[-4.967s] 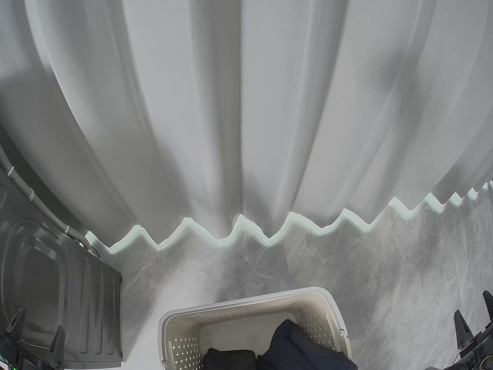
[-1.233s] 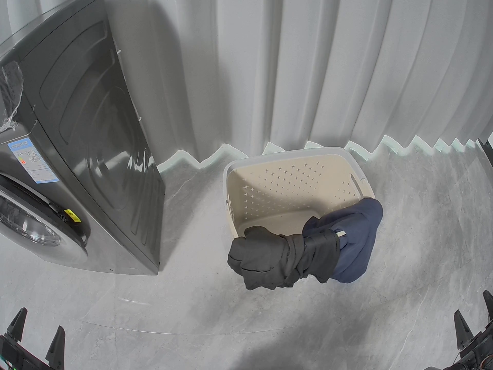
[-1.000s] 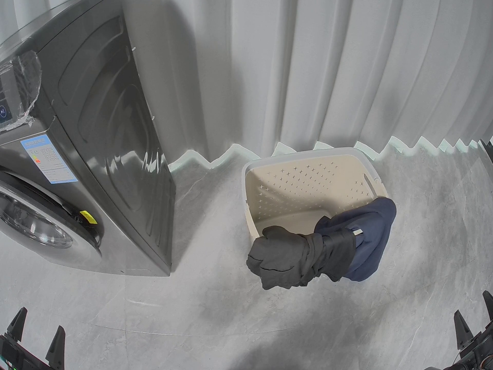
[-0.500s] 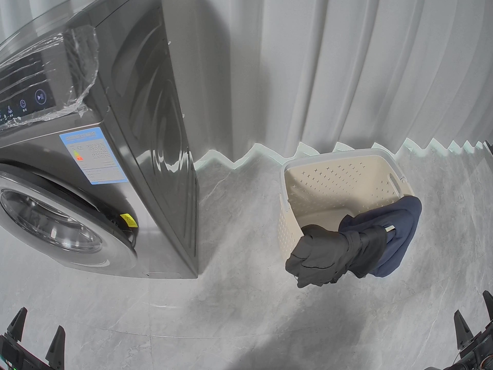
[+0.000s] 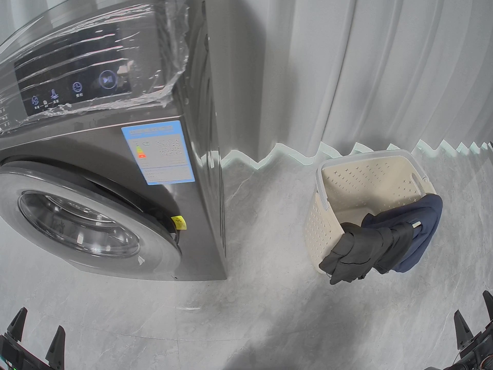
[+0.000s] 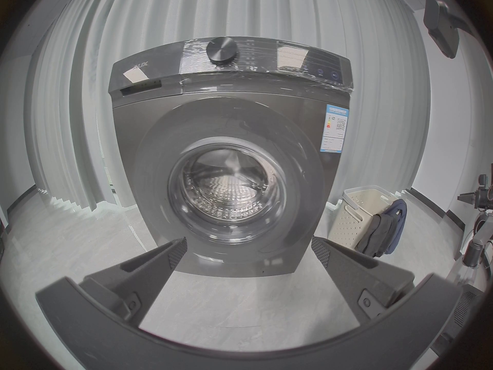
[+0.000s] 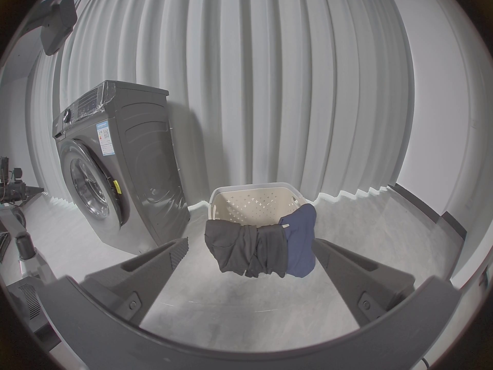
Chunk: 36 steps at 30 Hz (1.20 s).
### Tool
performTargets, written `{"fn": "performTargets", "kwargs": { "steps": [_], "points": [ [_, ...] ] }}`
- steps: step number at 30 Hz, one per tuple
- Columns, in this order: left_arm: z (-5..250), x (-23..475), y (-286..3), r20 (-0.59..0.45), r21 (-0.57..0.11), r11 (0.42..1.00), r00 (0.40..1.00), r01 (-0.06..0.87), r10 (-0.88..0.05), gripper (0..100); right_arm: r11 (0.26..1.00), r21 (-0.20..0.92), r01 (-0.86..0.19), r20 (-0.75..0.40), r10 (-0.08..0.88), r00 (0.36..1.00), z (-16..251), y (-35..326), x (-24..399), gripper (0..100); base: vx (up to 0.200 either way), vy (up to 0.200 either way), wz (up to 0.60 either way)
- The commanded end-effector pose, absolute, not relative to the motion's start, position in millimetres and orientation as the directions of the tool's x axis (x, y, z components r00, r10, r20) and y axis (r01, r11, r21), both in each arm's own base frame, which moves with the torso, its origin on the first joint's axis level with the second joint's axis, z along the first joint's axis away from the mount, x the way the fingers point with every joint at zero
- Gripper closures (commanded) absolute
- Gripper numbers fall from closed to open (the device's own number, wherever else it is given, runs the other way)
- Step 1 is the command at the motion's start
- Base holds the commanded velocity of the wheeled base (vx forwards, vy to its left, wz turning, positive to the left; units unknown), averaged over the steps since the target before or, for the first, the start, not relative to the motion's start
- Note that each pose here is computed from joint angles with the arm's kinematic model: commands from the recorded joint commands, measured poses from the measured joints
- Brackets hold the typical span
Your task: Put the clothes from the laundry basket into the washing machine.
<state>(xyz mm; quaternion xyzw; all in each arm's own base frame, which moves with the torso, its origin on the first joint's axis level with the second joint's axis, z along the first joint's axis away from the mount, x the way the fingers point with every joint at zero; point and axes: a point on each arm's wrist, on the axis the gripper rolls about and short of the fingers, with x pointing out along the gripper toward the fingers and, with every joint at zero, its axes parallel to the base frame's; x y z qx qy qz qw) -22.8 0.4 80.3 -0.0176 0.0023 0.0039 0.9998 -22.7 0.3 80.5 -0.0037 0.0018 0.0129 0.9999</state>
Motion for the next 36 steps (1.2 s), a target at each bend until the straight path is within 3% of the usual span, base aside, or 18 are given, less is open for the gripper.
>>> {"fn": "performTargets", "kwargs": {
  "steps": [1, 17, 36],
  "points": [
    [75.9, -22.8, 0.4, -0.005, -0.035, 0.999, 1.0, -0.009, 0.009, 0, 1.0, -0.008, -0.028, -0.006, 0.028, 1.0, 75.7, 0.3, -22.6, 0, 0.0, 0.2, 0.0],
    [76.0, -22.7, 0.4, -0.006, -0.035, 0.999, 1.0, -0.009, 0.009, 0, 1.0, -0.008, -0.026, -0.006, 0.026, 1.0, 75.7, 0.3, -22.6, 0, 0.0, 0.2, 0.0],
    [75.9, -22.8, 0.4, -0.005, -0.035, 0.999, 1.0, -0.008, 0.008, 0, 1.0, -0.008, -0.028, -0.006, 0.028, 1.0, 75.7, 0.3, -22.6, 0, -0.032, 0.011, 0.0]
  ]
}}
